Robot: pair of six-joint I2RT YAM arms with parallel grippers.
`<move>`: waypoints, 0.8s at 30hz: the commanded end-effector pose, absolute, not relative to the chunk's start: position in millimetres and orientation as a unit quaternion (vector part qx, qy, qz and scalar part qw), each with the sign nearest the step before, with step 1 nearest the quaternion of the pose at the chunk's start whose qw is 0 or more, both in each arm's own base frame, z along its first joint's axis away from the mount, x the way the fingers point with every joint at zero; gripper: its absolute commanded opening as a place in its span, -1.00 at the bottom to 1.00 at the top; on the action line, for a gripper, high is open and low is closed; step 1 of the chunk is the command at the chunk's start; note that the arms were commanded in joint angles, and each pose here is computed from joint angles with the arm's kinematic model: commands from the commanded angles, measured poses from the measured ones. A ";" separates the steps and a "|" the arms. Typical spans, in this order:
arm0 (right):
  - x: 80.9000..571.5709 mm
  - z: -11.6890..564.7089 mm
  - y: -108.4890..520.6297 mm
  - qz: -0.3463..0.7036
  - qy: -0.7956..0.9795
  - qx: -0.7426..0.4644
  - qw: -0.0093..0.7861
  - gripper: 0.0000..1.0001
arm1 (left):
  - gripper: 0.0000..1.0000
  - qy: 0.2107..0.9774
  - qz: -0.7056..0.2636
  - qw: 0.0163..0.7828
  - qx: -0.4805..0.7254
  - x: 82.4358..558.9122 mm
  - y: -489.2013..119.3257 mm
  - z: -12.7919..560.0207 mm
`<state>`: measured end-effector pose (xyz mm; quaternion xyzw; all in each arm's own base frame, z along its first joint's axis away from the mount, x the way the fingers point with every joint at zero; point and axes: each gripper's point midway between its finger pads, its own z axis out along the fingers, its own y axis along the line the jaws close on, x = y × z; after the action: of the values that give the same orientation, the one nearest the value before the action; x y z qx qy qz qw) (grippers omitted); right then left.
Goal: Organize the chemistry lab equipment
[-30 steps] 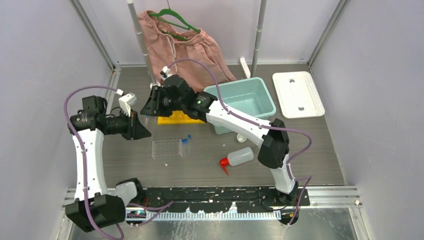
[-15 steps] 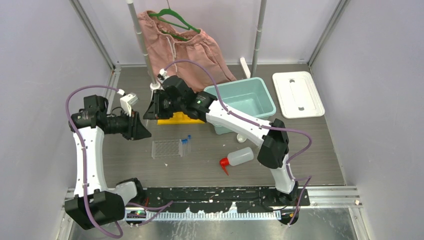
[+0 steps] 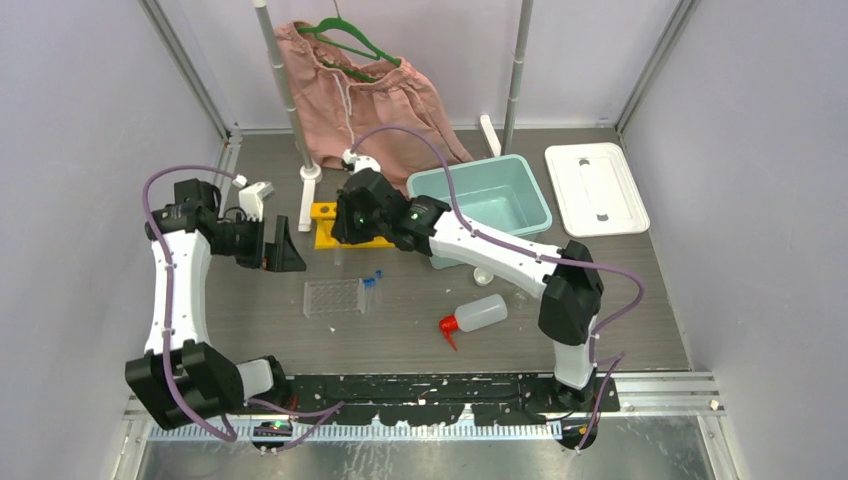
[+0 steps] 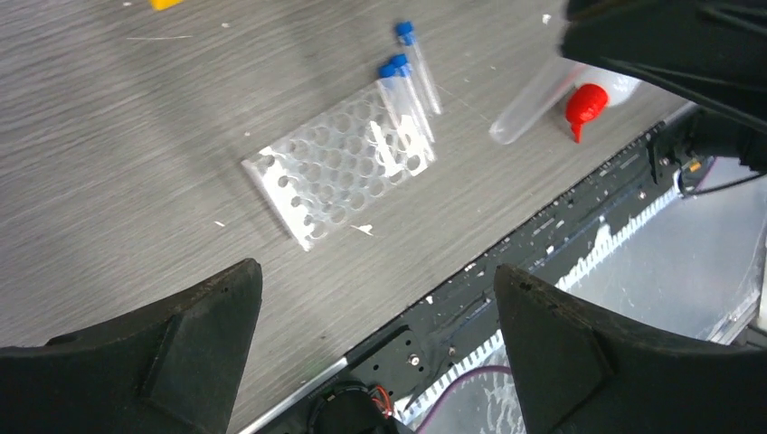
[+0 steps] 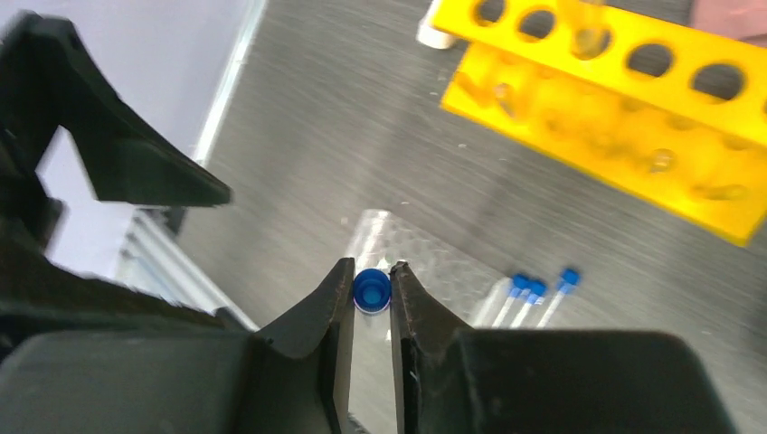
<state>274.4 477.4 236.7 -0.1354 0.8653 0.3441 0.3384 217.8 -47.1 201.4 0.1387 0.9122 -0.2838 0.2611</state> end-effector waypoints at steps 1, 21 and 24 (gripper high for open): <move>286.2 260.7 466.2 0.330 0.819 -0.152 0.445 -0.99 | 0.99 0.933 -0.239 0.258 0.081 247.9 -19.6 194.9; 241.1 179.1 574.4 0.300 0.707 -0.316 0.557 -0.99 | 0.91 0.950 -0.243 0.195 0.009 245.8 21.3 171.7; 245.0 168.6 577.1 0.292 0.707 -0.317 0.561 -0.99 | 0.90 0.950 -0.247 0.193 0.011 245.0 20.7 172.2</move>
<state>226.6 560.7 119.5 -0.3507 0.7461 0.2704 0.4972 242.6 18.7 160.5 -0.0013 0.9527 -0.2459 0.1788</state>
